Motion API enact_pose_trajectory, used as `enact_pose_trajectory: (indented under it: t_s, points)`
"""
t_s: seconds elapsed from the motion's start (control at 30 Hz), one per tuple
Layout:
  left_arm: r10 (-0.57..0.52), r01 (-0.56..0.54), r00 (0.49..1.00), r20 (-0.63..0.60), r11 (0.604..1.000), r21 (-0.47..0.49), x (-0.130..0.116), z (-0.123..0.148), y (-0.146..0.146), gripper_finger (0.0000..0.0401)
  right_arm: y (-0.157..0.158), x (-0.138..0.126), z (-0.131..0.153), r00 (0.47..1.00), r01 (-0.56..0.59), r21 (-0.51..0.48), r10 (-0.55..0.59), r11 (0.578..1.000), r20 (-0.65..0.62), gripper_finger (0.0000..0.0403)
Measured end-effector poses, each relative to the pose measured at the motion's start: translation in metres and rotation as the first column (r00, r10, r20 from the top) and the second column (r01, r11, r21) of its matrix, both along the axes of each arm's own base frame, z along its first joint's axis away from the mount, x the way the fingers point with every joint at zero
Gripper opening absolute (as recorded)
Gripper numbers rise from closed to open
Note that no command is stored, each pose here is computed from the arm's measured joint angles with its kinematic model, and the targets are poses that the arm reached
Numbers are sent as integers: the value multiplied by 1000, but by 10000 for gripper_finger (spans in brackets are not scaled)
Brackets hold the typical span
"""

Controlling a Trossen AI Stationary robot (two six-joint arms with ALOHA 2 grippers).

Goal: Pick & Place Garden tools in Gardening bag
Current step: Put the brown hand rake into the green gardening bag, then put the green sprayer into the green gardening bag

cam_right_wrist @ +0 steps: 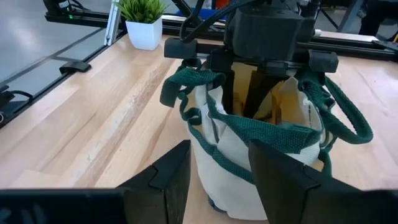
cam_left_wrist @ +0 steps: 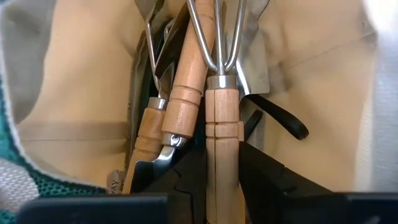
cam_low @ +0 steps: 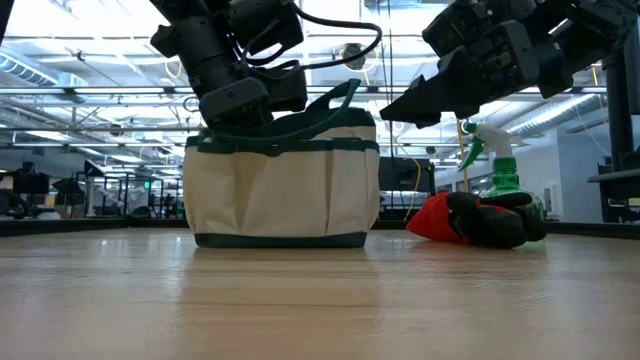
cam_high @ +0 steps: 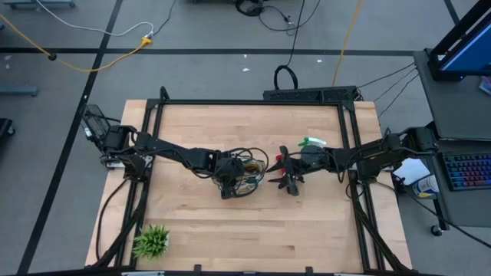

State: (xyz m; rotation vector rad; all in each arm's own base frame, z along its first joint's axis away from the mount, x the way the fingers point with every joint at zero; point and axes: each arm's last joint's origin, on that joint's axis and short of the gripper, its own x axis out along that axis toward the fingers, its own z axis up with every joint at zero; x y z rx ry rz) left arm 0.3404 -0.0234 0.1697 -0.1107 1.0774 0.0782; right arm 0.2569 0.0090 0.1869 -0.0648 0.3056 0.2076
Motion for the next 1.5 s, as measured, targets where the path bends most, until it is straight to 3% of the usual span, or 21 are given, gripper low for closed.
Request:
enact_pose_trajectory:
  t_s: [0.33,0.53,0.7,0.93,1.17,1.5]
  points:
    - [33,-33,999,9,999,43,0,0,1,155,0,0,0,1000,11,34,-11,999,-7,155]
    - [44,-44,999,15,998,41,1,0,1,158,0,0,0,999,37,77,-35,996,-17,155]
    - [50,-51,999,17,998,39,1,0,1,159,-3,1,1,990,138,89,-137,986,-17,155]
    - [54,-57,995,82,998,30,-1,15,1,159,-3,1,1,991,135,90,-135,987,-16,155]
    - [59,-62,981,185,998,15,-7,42,2,159,-3,0,0,992,124,58,-124,991,-16,155]
    - [51,-56,962,270,998,10,-17,69,2,159,-4,1,1,994,112,-90,-110,990,28,156]
